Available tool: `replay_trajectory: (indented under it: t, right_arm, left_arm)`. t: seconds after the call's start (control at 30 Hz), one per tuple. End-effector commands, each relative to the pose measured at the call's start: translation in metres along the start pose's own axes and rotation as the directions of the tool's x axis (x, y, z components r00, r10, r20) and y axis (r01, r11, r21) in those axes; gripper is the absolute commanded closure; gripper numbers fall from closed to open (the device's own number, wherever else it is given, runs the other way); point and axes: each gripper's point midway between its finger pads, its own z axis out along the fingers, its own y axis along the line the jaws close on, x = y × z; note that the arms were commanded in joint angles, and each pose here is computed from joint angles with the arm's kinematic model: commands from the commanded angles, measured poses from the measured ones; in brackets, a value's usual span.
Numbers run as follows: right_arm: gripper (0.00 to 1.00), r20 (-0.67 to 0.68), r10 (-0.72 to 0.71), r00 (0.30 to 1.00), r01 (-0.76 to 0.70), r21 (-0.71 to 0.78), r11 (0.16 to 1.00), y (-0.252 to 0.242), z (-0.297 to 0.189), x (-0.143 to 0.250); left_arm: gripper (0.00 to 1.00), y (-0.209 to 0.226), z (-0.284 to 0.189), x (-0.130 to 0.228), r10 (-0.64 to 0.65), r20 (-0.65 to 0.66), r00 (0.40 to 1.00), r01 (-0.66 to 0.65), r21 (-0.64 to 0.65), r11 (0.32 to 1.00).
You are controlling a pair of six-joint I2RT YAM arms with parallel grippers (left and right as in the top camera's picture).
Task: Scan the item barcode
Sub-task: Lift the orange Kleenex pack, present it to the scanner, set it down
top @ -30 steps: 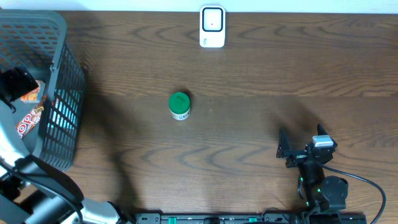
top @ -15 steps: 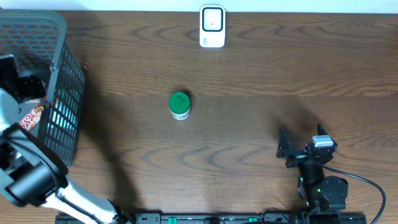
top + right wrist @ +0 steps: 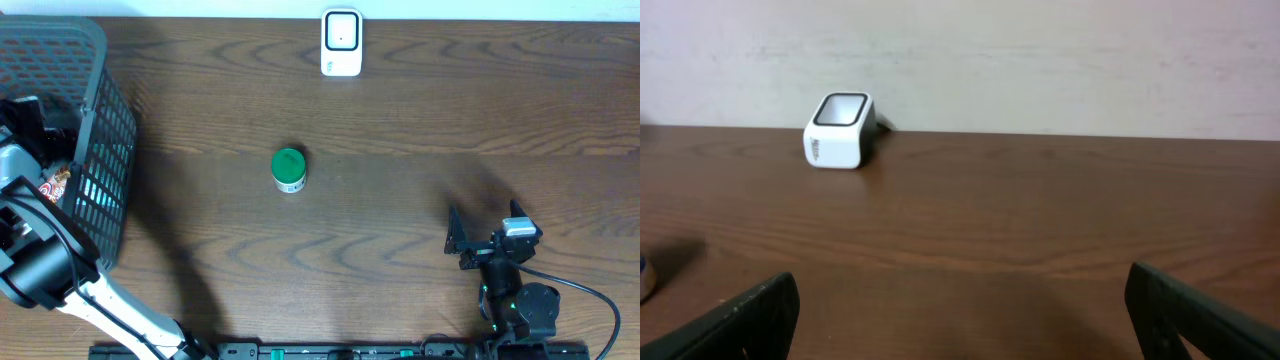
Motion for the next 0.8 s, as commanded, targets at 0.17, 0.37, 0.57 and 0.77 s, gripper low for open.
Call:
replay_trajectory:
  t: [0.17, 0.37, 0.57, 0.77]
  right_arm:
    - [0.01, 0.001, 0.014, 1.0, -0.014, 0.0, 1.0, 0.0, 0.0, 0.001]
    - [0.01, 0.001, 0.014, 1.0, -0.014, 0.0, 1.0, 0.0, 0.0, 0.001]
    - [0.01, 0.001, 0.014, 1.0, -0.014, 0.0, 1.0, 0.0, 0.0, 0.001]
    - [0.01, 0.001, 0.014, 1.0, -0.014, 0.0, 1.0, 0.0, 0.0, 0.001]
  left_arm:
    - [0.32, -0.004, 0.017, 0.023, -0.034, -0.064, 0.997, 0.036, 0.024, 0.999]
    - [0.5, -0.004, 0.016, 0.024, -0.093, -0.073, 0.993, 0.094, 0.019, 0.995]
    - [0.57, 0.003, -0.019, -0.007, -0.145, 0.006, 0.989, 0.145, -0.005, 0.989]
    - [0.57, 0.016, -0.123, -0.081, -0.157, 0.249, 0.956, 0.175, -0.051, 0.983]
